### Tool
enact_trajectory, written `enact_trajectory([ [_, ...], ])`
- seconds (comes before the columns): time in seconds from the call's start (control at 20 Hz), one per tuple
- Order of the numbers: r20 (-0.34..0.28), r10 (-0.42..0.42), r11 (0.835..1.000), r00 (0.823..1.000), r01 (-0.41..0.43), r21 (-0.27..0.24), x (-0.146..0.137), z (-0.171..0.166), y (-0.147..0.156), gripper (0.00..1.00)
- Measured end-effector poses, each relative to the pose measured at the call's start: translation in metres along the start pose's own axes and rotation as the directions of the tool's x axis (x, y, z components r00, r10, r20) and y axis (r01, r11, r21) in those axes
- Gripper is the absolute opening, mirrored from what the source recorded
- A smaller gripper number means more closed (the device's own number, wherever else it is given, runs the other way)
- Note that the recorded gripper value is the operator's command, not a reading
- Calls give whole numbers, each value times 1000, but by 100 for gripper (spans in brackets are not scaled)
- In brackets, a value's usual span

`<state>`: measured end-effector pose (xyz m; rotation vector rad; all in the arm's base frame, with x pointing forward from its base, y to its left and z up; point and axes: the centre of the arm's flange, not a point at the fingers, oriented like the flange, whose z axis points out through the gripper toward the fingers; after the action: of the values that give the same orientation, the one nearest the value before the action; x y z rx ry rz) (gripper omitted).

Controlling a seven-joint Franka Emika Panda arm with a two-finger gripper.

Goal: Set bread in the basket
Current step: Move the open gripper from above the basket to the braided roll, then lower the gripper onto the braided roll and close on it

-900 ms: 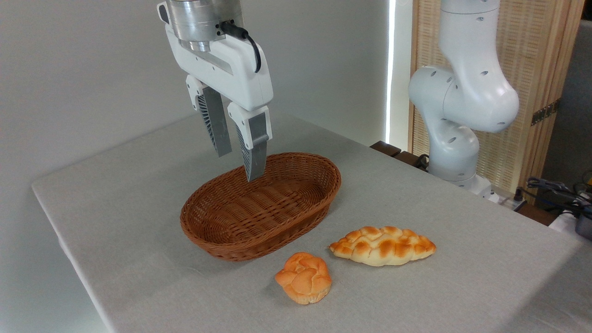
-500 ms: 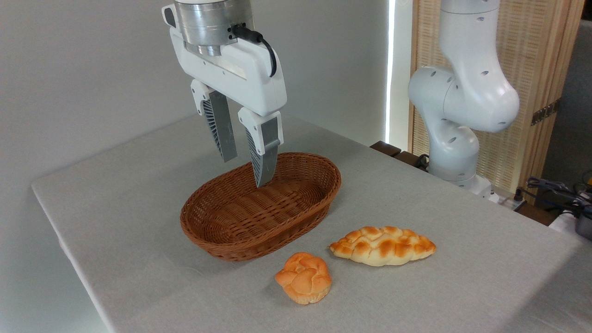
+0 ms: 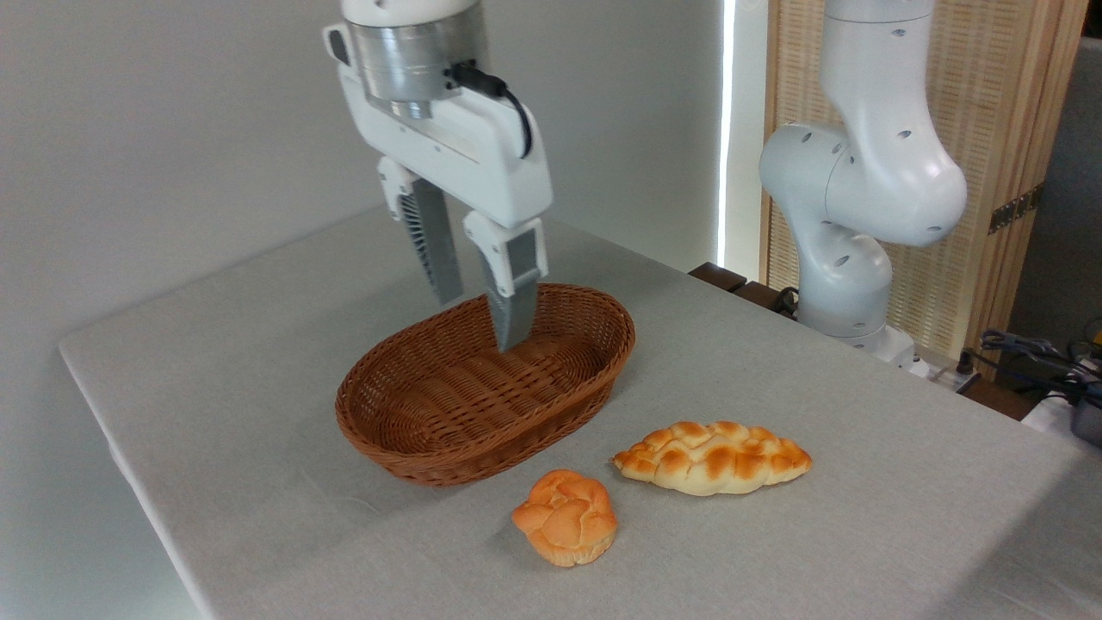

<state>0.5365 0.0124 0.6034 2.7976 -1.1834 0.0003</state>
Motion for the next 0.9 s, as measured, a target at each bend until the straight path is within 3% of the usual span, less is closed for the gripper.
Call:
enact_trajectory([
  [0.2, -3, 87, 996, 996, -87, -25, -57, 13, 12, 100],
  [0.35, 12, 227, 973, 974, -227, -32, -100, 26, 21, 100],
  [0.5, 82, 369, 929, 926, -368, -28, -123, 49, 29, 100],
  [0.7, 143, 528, 846, 837, -533, -1, -130, 89, 25, 99],
  [0.85, 194, 621, 779, 759, -624, -53, -137, 122, 25, 97],
  [0.9, 198, 640, 766, 743, -639, -76, -139, 132, 26, 94],
])
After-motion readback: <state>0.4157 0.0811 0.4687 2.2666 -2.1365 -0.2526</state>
